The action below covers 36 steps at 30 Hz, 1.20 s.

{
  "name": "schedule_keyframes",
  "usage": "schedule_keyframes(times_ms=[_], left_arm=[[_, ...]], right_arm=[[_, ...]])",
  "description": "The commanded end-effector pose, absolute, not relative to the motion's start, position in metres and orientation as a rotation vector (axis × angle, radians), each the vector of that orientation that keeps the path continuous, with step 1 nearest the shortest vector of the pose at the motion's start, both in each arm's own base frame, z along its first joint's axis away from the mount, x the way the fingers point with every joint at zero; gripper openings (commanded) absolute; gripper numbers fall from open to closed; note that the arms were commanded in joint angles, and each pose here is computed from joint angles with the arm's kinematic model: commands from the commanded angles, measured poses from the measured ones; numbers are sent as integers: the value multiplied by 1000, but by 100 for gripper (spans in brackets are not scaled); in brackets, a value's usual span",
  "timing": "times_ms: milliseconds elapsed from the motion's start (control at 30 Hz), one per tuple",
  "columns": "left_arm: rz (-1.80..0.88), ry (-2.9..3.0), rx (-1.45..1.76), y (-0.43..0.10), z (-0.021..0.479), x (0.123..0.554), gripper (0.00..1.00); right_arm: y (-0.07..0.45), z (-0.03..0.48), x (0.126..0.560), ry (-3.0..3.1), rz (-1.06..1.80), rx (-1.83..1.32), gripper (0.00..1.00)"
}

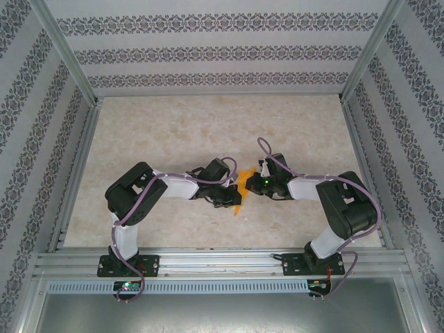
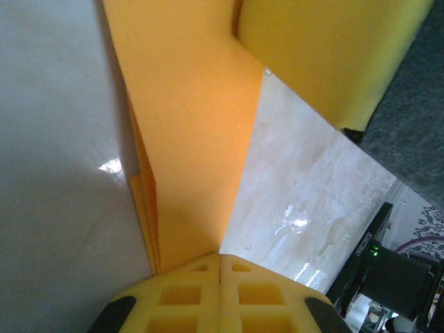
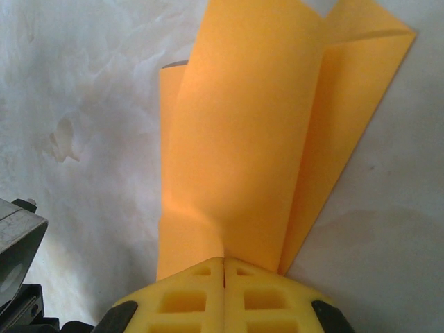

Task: Fold a paper plane with a square sheet of paper (fold left side to right side)

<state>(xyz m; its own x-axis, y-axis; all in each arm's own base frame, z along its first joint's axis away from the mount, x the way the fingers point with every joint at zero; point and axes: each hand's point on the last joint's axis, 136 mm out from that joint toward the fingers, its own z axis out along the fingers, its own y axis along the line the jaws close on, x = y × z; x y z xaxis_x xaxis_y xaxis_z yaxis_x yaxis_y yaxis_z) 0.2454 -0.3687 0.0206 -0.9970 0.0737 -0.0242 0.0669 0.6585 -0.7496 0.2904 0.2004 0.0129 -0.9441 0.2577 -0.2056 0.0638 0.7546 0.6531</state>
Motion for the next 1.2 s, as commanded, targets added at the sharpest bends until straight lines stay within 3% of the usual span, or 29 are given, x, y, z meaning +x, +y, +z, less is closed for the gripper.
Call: schedule_keyframes(times_ms=[0, 367, 667, 1167], left_arm=[[1085, -2878, -62, -350, -13, 230, 1], [880, -2936, -94, -336, -32, 225, 0], [870, -2929, -110, -337, -33, 225, 0], [859, -2928, -115, -337, -33, 224, 0]], right_arm=[[182, -26, 246, 2889, 815, 297, 0], [192, 47, 277, 2643, 970, 211, 0], [199, 41, 260, 2642, 1047, 174, 0], [215, 40, 267, 2619, 1083, 137, 0]])
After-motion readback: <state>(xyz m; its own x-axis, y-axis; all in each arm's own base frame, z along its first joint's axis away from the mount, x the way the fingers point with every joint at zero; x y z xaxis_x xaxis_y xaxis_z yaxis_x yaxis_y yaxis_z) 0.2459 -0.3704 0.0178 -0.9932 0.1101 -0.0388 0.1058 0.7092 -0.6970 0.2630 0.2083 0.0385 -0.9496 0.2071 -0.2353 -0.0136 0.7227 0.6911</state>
